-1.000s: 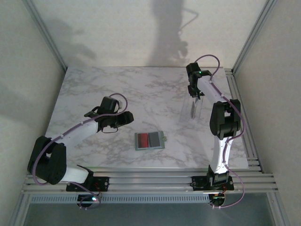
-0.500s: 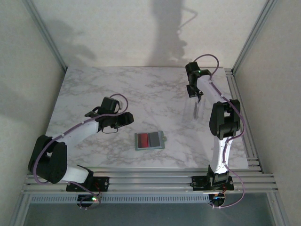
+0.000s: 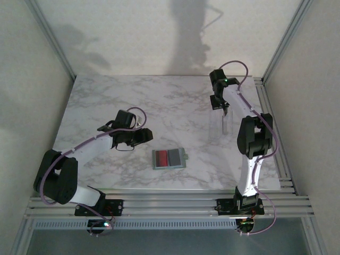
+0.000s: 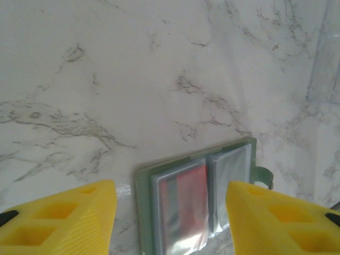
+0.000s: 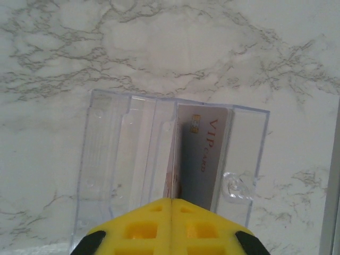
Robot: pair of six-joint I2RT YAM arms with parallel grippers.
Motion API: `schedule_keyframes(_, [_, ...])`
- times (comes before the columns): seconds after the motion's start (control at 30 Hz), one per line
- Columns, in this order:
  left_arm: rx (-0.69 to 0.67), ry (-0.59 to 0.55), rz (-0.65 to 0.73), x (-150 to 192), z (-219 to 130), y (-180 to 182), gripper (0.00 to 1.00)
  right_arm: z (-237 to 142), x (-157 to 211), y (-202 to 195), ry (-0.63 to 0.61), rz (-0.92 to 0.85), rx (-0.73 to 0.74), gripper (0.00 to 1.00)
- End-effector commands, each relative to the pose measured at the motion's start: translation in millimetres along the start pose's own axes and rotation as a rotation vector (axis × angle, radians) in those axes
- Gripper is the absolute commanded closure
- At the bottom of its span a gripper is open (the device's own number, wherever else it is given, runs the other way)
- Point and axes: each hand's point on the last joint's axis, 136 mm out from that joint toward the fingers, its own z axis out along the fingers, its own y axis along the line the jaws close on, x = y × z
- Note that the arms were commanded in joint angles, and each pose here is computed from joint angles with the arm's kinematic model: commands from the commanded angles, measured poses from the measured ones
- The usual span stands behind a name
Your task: Put the credit cards into the card holder
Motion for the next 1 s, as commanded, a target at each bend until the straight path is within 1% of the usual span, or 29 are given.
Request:
schedule_keyframes(0.0, [0.106, -0.027, 0.024, -13.5, -14.1, -34.8, 0.44, -44.2, -10.8, -5.3, -0.098, 0.065, -0.044, 1.00])
schedule_keyframes(0.1, [0.166, -0.038, 0.021, -20.2, -22.1, -51.8, 0.44, -66.5, -12.8, -8.4, -0.154, 0.103, -0.076, 1.00])
schedule_keyframes(0.17, [0.215, -0.047, 0.013, -24.9, -29.3, -65.5, 0.44, -86.2, -13.8, -8.2, -0.202, 0.135, -0.123, 1.00])
schedule_keyframes(0.27, [0.302, -0.096, 0.019, -35.0, -48.3, -89.8, 0.46, -120.9, -13.2, -1.4, -0.287, 0.194, -0.244, 1.00])
schedule_keyframes(0.33, [0.354, -0.140, 0.030, -42.9, -63.6, -105.2, 0.45, -145.6, -12.0, 6.9, -0.348, 0.244, -0.360, 1.00])
schedule_keyframes(0.4, [0.391, -0.173, 0.048, -48.9, -76.3, -118.1, 0.43, -168.2, -11.5, 16.2, -0.408, 0.310, -0.514, 1.00])
schedule_keyframes(0.43, [0.400, -0.185, 0.053, -51.7, -80.1, -122.1, 0.41, -179.4, -9.8, 22.4, -0.433, 0.345, -0.609, 1.00])
schedule_keyframes(0.53, [0.433, -0.188, 0.056, -56.3, -82.3, -130.9, 0.41, -203.3, -5.9, 39.1, -0.470, 0.384, -0.807, 1.00])
schedule_keyframes(0.6, [0.480, -0.160, 0.058, -53.7, -79.5, -138.8, 0.40, -216.2, -2.5, 51.9, -0.467, 0.409, -0.936, 1.00])
schedule_keyframes(0.67, [0.523, -0.147, 0.068, -51.8, -76.0, -145.7, 0.39, -229.6, -0.8, 67.9, -0.465, 0.413, -1.102, 1.00])
schedule_keyframes(0.77, [0.580, -0.147, 0.048, -52.7, -70.1, -150.5, 0.38, -233.5, 1.7, 84.7, -0.420, 0.468, -1.282, 1.00])
schedule_keyframes(0.87, [0.645, -0.134, 0.024, -52.7, -68.5, -160.0, 0.38, -232.1, 5.9, 95.6, -0.382, 0.516, -1.406, 1.00])
schedule_keyframes(0.97, [0.662, -0.115, 0.028, -52.0, -65.6, -165.2, 0.38, -225.8, 14.5, 102.1, -0.356, 0.531, -1.442, 1.00])
